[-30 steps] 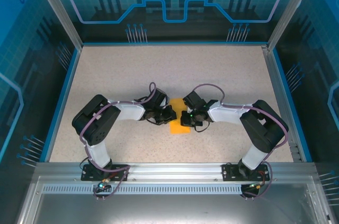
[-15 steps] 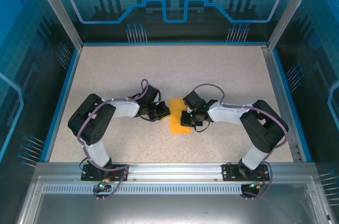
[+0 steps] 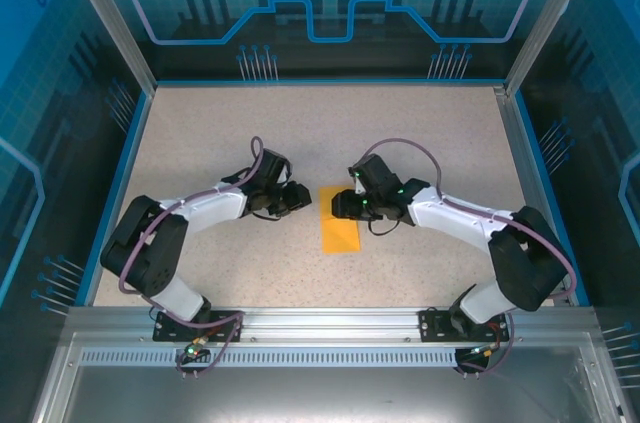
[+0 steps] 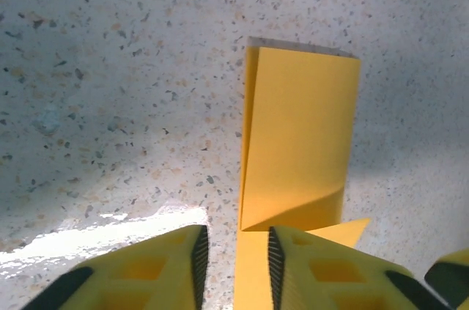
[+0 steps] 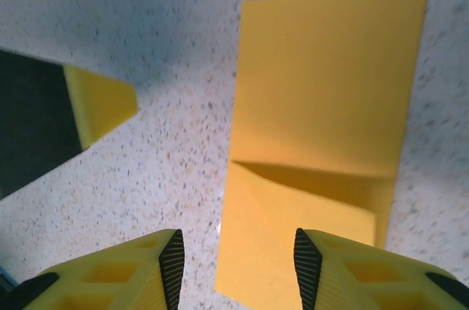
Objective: Fold a paper plane with a square sheet of paper (pick it up from the middle)
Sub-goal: Fold the triangle a second time at the center of the table, then turn over the paper at the center of the table.
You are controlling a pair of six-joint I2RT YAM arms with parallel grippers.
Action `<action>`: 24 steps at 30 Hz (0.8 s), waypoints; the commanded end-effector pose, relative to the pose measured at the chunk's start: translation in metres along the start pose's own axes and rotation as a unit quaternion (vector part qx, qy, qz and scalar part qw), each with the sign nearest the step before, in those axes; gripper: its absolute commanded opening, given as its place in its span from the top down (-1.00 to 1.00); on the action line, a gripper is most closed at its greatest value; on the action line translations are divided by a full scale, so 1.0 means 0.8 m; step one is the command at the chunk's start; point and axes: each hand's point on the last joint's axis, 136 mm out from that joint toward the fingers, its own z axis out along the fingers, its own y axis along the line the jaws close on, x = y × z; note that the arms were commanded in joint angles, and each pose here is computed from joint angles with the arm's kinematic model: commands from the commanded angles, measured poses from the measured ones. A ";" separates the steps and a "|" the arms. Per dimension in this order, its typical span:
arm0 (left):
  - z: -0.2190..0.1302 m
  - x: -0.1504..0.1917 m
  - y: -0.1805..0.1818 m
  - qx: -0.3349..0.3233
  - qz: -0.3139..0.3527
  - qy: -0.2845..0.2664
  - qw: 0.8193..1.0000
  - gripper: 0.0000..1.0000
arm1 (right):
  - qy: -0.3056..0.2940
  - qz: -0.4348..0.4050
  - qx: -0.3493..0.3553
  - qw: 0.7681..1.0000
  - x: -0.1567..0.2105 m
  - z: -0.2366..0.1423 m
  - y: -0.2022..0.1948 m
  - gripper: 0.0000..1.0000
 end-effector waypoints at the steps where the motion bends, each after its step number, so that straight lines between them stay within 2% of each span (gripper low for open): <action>1: -0.012 -0.006 -0.007 0.001 0.020 -0.009 1.000 0.24 | 0.011 -0.015 0.016 1.000 0.006 0.007 -0.037 0.02; 7: -0.007 0.002 -0.015 0.030 0.019 0.007 0.999 0.15 | 0.050 -0.044 -0.001 0.998 0.017 0.029 -0.050 0.03; 11: -0.002 0.010 -0.019 0.048 0.012 0.026 0.998 0.14 | 0.068 -0.050 -0.024 0.996 0.021 0.042 -0.046 0.11; 16: 0.002 0.019 -0.025 0.068 0.008 0.044 0.997 0.14 | 0.081 -0.044 -0.034 0.995 0.025 0.053 -0.047 0.32; 21: 0.006 0.029 -0.033 0.101 0.002 0.064 0.993 0.13 | 0.071 -0.016 -0.037 0.997 0.023 0.055 -0.057 0.72; 24: 0.010 0.037 -0.040 0.127 -0.003 0.082 0.989 0.13 | 0.060 0.008 -0.041 0.997 0.022 0.054 -0.065 0.80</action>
